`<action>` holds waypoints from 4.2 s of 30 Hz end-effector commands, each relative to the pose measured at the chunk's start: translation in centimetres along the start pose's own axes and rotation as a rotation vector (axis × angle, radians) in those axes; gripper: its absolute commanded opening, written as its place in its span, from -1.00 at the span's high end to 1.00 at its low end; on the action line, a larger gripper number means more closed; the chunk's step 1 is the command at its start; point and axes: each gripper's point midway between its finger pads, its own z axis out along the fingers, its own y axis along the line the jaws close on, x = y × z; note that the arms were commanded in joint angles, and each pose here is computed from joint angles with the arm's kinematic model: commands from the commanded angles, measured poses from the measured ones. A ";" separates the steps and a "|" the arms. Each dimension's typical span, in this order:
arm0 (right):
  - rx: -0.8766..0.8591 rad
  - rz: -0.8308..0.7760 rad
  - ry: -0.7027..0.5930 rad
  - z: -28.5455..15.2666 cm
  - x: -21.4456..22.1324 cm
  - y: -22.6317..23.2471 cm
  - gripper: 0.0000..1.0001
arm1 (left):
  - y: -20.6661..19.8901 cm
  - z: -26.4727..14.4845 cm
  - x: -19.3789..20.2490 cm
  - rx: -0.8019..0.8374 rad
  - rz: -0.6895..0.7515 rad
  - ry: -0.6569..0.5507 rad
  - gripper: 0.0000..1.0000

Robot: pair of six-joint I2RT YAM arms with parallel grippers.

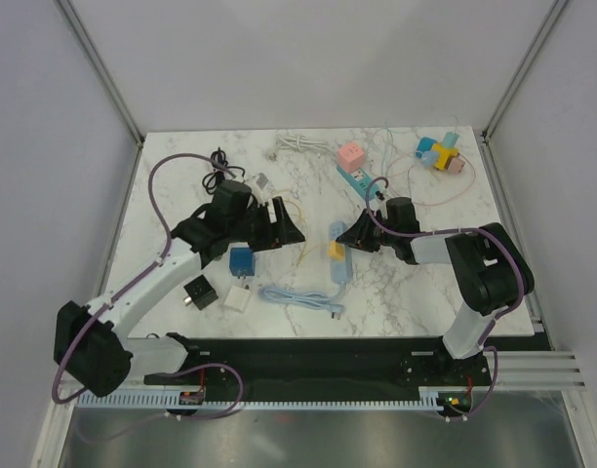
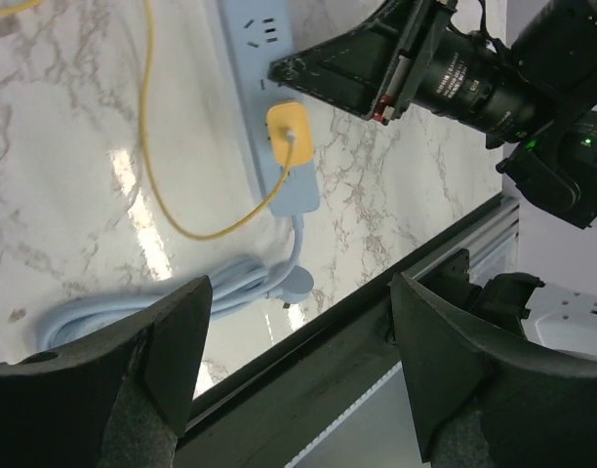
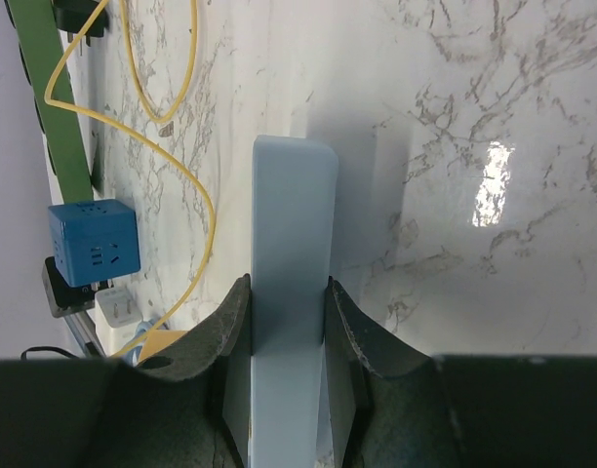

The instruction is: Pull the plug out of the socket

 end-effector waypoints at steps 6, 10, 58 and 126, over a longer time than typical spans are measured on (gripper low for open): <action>0.038 -0.109 0.036 0.4 0.9 -1.2 1.00 | -5.1 7.2 -2.7 0.063 0.187 0.096 -0.69; 0.044 -0.125 0.036 0.3 0.8 -1.1 1.00 | -4.6 11.4 -1.6 0.044 0.169 0.204 -0.60; 0.232 -0.255 -0.059 0.3 0.0 -3.1 1.00 | -5.1 10.6 5.4 0.139 0.076 0.334 0.95; 0.134 -0.501 -0.088 18.3 -12.8 12.6 -0.18 | 17.7 -3.6 1.8 -0.477 -0.252 -0.035 -0.14</action>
